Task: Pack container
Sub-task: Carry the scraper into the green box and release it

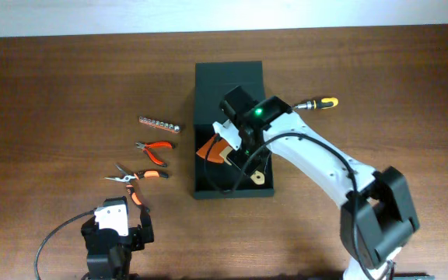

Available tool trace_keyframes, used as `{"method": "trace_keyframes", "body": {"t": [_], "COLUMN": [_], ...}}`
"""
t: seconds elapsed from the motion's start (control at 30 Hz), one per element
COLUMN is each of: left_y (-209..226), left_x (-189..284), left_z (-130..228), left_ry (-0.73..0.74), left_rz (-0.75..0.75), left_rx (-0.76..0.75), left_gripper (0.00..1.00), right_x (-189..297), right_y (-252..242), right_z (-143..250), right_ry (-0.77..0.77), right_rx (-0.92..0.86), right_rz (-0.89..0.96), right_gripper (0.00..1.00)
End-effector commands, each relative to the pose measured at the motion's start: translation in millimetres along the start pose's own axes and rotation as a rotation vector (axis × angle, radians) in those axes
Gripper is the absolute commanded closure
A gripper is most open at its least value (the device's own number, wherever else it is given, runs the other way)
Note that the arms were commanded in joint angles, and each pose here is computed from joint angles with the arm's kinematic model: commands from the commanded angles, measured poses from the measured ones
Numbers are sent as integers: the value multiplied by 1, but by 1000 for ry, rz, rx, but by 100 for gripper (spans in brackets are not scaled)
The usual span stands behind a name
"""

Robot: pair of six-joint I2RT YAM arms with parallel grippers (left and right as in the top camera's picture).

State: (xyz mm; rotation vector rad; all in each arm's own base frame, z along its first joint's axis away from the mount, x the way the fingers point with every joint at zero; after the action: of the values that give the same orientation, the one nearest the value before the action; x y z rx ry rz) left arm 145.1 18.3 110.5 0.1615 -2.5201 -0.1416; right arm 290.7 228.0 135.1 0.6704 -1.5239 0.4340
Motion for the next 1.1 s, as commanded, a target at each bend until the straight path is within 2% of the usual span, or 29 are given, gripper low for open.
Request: {"method": "trace_keyframes", "body": {"t": [0.0, 0.13, 0.2, 0.23, 0.47, 0.6, 0.63, 0.7, 0.73, 0.87, 1.07], "left_y": [1, 1, 1, 1, 1, 1, 1, 1, 1, 1, 1], "left_x": [-1, -1, -1, -1, -1, -1, -1, -1, -1, -1, -1], "left_z": [1, 1, 1, 1, 1, 1, 1, 1, 1, 1, 1], "left_ry": [-4, -4, -4, -4, -4, -4, -4, -4, -4, -4, -4], "left_rz": [-7, -7, -6, -7, -7, -6, -7, -7, -7, -7, -7], "left_rx": [-16, -16, -17, -16, -16, -17, -16, -16, -16, -16, -16], "left_gripper": [1, 1, 1, 1, 1, 1, 1, 1, 1, 1, 1], "right_x": [-8, -16, -20, -22, -23, 1, 11, 36, 53, 113, 157], "right_y": [-4, -5, -6, -6, -9, -6, -5, -8, -14, -52, -137], "right_z": [-3, -6, -6, -5, -4, -9, -11, -18, -22, -33, -34], "right_ry": [13, 8, 9, 12, 12, -47, -73, -141, -188, -358, -510], "right_rx": [10, 11, 11, 11, 10, 13, 16, -1, -50, -228, -445], "right_rz": [20, 20, 20, 20, 42, 47, 50, 97, 158, 314, 365], "right_gripper": [93, 92, 78, 75, 65, 59, 46, 12, 6, 2, 1]}}
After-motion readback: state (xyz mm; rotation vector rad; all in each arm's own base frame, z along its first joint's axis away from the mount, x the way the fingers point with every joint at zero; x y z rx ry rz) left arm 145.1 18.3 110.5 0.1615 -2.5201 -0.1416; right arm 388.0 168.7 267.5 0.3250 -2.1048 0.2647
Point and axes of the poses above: each gripper's point midway between its finger pads, its own x axis back along the fingers, its own y axis along the line the jaws close on, z = x × y, the point moved 5 cm from there along x, back along the fingers, and after that the axes turned 5 degrees about -x, right-handed, at the moved point
